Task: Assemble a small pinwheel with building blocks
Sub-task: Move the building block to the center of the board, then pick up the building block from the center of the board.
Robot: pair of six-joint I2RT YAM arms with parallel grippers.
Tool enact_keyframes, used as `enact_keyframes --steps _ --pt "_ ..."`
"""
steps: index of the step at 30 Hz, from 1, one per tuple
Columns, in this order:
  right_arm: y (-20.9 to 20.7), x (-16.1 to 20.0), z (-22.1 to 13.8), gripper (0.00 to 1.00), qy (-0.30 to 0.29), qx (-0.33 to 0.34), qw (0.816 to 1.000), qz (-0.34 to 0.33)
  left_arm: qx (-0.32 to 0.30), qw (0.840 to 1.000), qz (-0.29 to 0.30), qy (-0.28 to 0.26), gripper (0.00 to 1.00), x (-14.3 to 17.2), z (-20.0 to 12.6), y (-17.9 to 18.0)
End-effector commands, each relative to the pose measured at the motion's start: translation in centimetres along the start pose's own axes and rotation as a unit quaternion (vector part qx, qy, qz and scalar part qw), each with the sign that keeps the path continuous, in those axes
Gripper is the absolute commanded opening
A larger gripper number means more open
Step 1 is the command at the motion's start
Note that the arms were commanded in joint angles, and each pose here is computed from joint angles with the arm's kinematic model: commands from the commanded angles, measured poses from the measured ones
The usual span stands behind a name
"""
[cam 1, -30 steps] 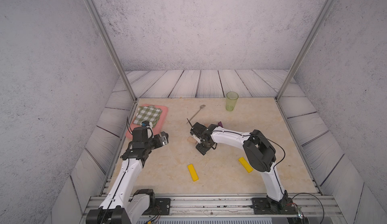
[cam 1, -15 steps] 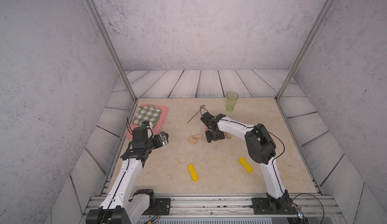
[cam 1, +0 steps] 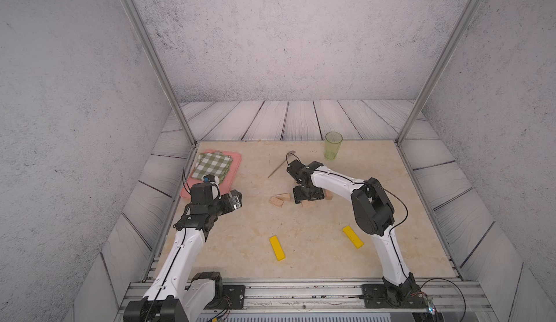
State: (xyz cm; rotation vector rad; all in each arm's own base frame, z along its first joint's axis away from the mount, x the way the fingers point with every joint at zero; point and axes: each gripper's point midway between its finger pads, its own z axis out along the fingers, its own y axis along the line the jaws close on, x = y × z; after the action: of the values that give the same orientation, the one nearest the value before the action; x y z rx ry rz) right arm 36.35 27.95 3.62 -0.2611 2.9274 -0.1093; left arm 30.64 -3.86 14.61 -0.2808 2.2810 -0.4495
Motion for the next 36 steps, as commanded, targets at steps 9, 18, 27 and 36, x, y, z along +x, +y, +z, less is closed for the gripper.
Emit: enact_keyframes --steps 9,18,27,36 --pt "5.8 -0.5 -7.1 0.85 -0.064 -0.077 0.995 0.024 -0.076 0.997 -0.011 0.011 0.98 0.6 -0.6 2.6" --pt "10.2 -0.3 -5.2 0.86 -0.043 -0.097 0.993 0.049 -0.087 0.996 -0.012 0.012 0.98 0.8 -0.7 3.0" --pt "12.8 0.1 -2.6 0.86 -0.008 -0.128 0.988 0.082 -0.091 0.996 -0.013 0.013 0.98 0.9 -0.6 3.2" --pt "13.5 -0.2 -1.0 0.86 0.003 -0.120 0.988 0.098 -0.089 0.996 -0.013 0.015 0.98 1.0 -0.7 3.1"
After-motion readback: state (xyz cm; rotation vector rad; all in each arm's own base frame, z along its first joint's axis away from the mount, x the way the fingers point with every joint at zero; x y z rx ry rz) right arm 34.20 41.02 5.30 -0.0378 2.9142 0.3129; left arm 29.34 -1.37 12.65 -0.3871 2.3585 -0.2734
